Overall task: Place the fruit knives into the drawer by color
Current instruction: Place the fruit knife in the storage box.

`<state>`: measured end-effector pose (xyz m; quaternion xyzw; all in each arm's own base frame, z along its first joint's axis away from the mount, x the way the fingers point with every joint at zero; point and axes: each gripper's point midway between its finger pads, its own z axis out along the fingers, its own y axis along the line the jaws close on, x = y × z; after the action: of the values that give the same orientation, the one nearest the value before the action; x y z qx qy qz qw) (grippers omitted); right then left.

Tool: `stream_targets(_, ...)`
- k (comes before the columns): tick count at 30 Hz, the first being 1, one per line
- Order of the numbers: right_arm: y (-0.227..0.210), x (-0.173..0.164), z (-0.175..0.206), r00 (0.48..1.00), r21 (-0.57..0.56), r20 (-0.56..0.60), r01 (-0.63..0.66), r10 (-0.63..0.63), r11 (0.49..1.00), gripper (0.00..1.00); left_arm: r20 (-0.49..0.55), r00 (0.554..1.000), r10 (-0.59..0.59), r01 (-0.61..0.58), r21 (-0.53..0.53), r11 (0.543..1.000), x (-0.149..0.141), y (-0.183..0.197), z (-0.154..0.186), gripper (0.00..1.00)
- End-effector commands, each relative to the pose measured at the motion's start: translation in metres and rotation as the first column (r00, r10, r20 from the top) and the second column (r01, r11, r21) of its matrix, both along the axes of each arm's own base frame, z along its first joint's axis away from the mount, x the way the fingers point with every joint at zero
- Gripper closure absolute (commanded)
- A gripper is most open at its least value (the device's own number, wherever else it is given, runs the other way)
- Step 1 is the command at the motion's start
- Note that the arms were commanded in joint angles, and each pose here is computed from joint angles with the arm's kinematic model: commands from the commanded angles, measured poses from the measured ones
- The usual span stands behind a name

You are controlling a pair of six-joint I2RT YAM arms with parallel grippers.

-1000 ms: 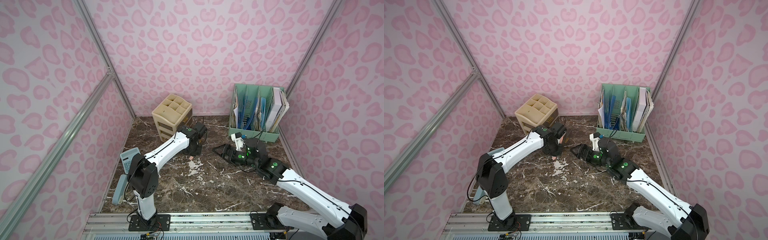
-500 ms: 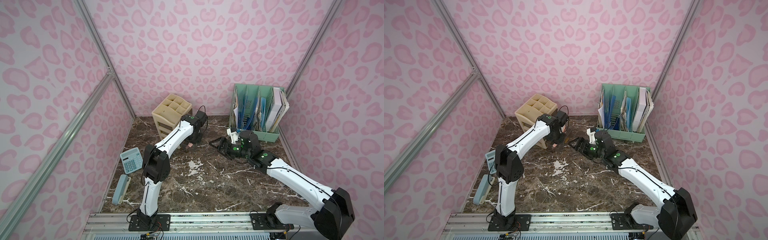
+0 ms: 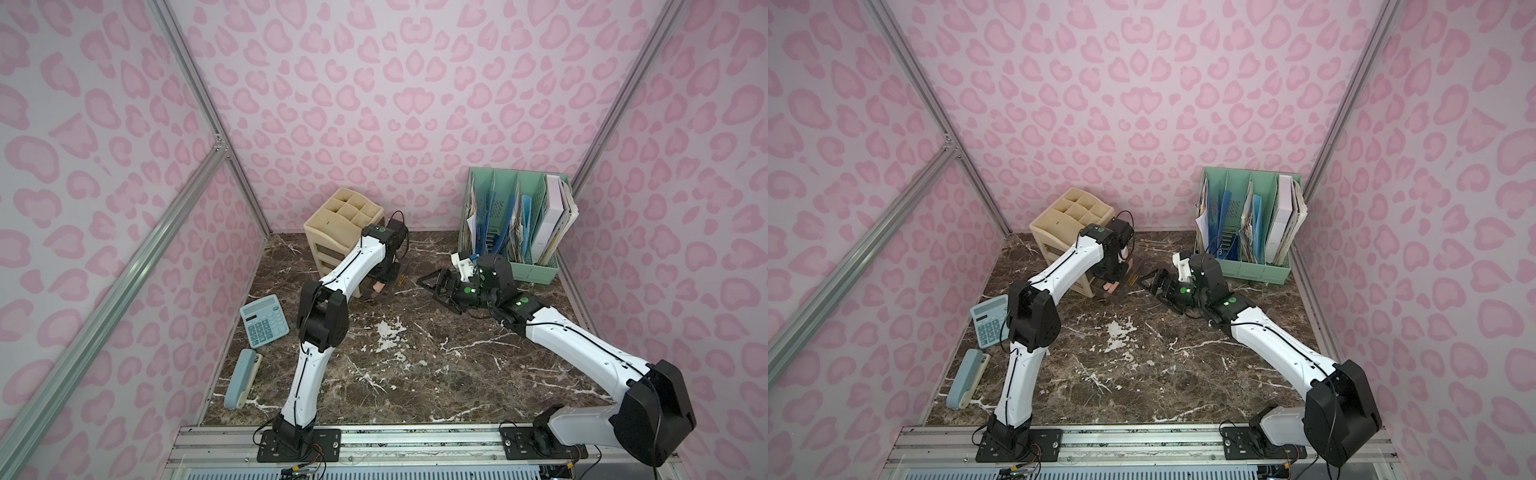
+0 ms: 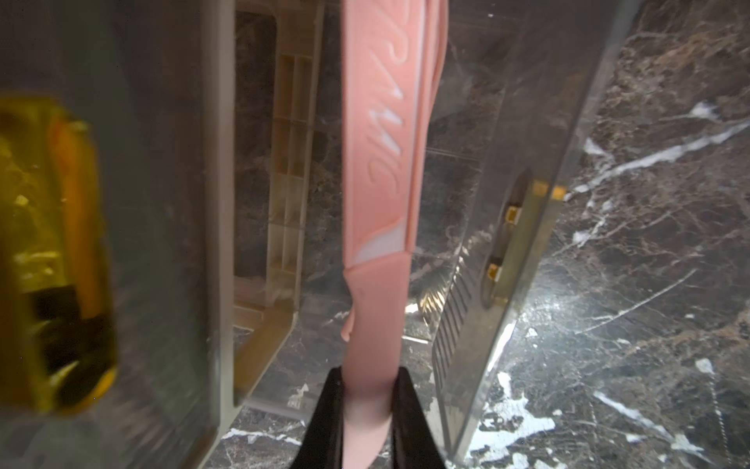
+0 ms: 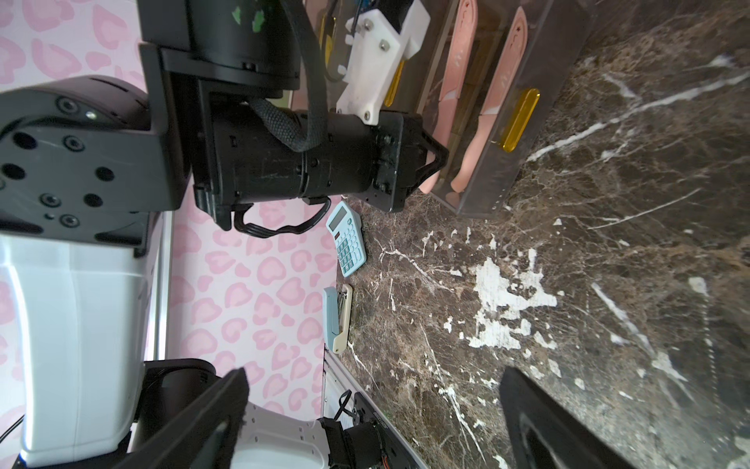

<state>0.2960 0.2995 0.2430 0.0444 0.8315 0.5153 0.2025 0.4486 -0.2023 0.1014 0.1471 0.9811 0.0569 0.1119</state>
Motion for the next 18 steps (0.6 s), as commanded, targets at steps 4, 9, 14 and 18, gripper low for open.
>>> stream_targets(4,0.006,0.001,0.011,0.999,0.021,0.039,-0.029,0.028,0.999,0.01,-0.004,1.000,-0.018,0.017,-0.028,0.999,0.009,-0.006,-0.007,0.73)
stream_targets(9,0.004,0.001,0.010,0.999,0.020,0.037,-0.025,0.025,0.999,0.01,0.002,1.000,-0.018,0.018,-0.032,0.999,0.009,-0.006,-0.002,0.42)
stream_targets(14,0.003,0.001,0.012,0.999,0.021,0.045,-0.019,0.018,1.000,0.01,0.031,0.999,-0.013,0.014,-0.033,0.999,0.008,-0.002,0.015,0.34)
stream_targets(18,0.001,0.003,0.014,0.999,0.019,0.054,-0.006,0.005,1.000,0.01,0.063,0.998,-0.004,0.007,-0.046,0.999,0.002,0.002,0.037,0.31)
